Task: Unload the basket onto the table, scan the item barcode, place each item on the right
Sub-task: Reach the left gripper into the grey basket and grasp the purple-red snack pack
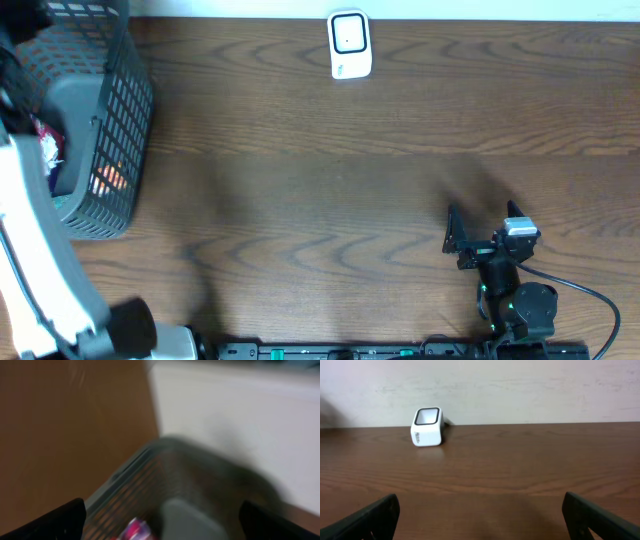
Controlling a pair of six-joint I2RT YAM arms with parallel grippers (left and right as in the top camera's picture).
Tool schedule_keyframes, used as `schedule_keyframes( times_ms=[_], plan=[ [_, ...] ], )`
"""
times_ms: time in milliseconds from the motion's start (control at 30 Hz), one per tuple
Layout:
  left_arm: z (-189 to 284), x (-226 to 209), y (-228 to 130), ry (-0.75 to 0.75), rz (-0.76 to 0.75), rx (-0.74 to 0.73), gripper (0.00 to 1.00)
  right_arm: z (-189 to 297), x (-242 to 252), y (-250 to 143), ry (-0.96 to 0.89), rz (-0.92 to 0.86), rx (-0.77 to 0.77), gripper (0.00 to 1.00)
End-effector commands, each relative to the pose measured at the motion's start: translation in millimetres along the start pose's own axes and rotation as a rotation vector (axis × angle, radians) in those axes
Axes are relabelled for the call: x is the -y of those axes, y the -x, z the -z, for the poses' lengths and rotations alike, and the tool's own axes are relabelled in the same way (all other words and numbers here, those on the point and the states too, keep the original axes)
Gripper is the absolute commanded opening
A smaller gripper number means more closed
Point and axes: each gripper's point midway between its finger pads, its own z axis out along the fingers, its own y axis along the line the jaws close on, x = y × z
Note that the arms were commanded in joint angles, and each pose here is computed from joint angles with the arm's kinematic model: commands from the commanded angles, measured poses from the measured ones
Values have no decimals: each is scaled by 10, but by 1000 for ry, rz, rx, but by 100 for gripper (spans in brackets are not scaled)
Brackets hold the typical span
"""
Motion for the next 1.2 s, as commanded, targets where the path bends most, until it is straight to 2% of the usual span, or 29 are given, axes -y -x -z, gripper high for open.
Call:
schedule_keyframes(
  times_ms=[0,67,233,400,567,667,1167],
  plan=[
    [-422,-274,-404,95,23,-146,98,2,-18,-7,7,6,-1,99],
    [-638,-437,-717,132,-27,-256,98,2,-18,-7,7,6,-1,99],
    [-982,-661,-1150,174,-38,-386,98,2,-18,-7,7,6,-1,99],
    [-1242,-597,-1614,131,-194,-518,98,2,-18,-7,7,6,-1,99],
    [-1369,-526,-2017,113,-227,-609,99,2,-18,-7,7,6,-1,99],
    [-1418,-596,-2263,153,-252,-668,98,2,-18,-7,7,6,-1,99],
    [-1616,-519,-2908,114,-335,-723,97,2,-18,-7,7,6,-1,99]
  ],
)
